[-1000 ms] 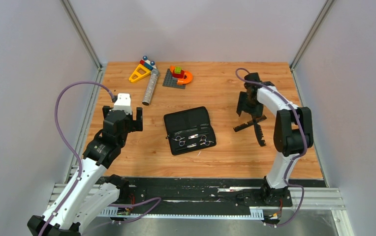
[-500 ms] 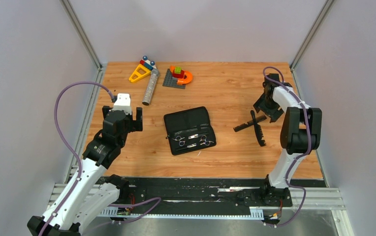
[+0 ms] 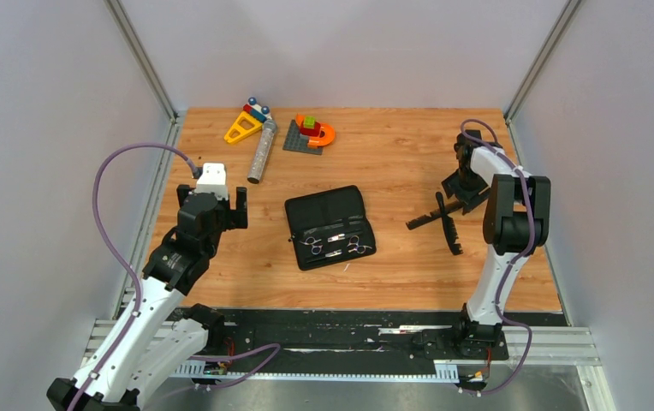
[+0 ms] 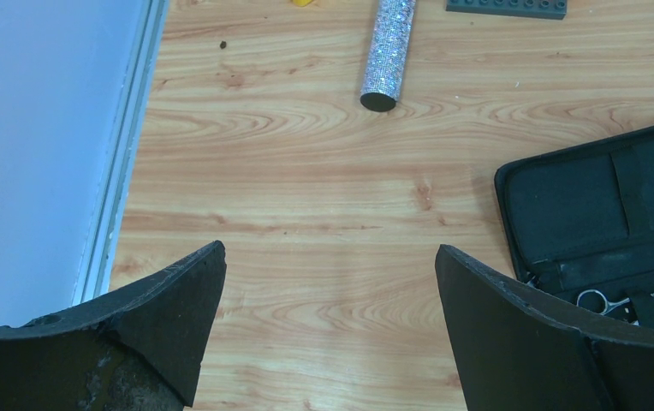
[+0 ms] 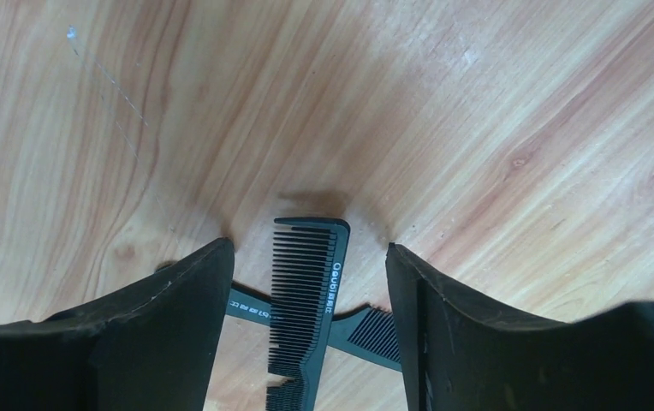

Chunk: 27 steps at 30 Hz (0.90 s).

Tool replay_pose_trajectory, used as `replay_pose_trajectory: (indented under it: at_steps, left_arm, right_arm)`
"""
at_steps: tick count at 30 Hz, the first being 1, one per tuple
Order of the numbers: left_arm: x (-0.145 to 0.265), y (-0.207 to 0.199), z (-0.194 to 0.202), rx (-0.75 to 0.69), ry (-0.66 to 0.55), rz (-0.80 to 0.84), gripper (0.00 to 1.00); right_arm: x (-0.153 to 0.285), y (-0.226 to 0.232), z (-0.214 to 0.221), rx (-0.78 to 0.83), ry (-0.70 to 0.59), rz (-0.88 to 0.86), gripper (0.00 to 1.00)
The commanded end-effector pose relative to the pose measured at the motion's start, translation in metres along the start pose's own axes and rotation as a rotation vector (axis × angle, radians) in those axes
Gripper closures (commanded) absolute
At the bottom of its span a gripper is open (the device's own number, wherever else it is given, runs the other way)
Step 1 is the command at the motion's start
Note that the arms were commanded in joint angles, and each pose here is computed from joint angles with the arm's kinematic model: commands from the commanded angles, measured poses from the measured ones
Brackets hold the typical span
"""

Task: Sort the hair-cutting tools
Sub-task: Pick up the comb at the center of the board.

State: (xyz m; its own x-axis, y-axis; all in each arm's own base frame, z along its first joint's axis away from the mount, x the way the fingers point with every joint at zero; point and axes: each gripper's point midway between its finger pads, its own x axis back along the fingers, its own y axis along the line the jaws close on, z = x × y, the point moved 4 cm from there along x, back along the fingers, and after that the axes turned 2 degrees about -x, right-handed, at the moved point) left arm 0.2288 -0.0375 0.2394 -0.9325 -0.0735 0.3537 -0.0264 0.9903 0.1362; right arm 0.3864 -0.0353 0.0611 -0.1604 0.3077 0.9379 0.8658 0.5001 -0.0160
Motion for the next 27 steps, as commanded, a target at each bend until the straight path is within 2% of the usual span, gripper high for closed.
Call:
replay_pose_trajectory:
  at_steps: [1,3,9,17,27]
  left_arm:
    - [0.001,0.003,-0.006,0.020,-0.029,-0.012,0.00]
    - [0.001,0.003,-0.006,0.021,-0.031,-0.011,0.00]
    - [0.002,0.003,-0.007,0.021,-0.033,-0.013,0.00]
    - [0.001,0.003,-0.006,0.020,-0.031,-0.008,0.00]
    - [0.003,0.001,-0.007,0.032,-0.025,0.001,0.00]
  right_arm:
    - [-0.005,0.010,-0.006,-0.083,0.004,-0.006,0.35]
    - [-0.009,0.009,-0.003,-0.087,0.016,0.003,0.38]
    - [-0.015,0.005,0.004,-0.088,0.039,0.021,0.55]
    - [0.008,0.005,-0.006,-0.078,-0.004,-0.041,0.76]
    - [0.056,0.012,-0.015,-0.027,-0.050,-0.210,0.82]
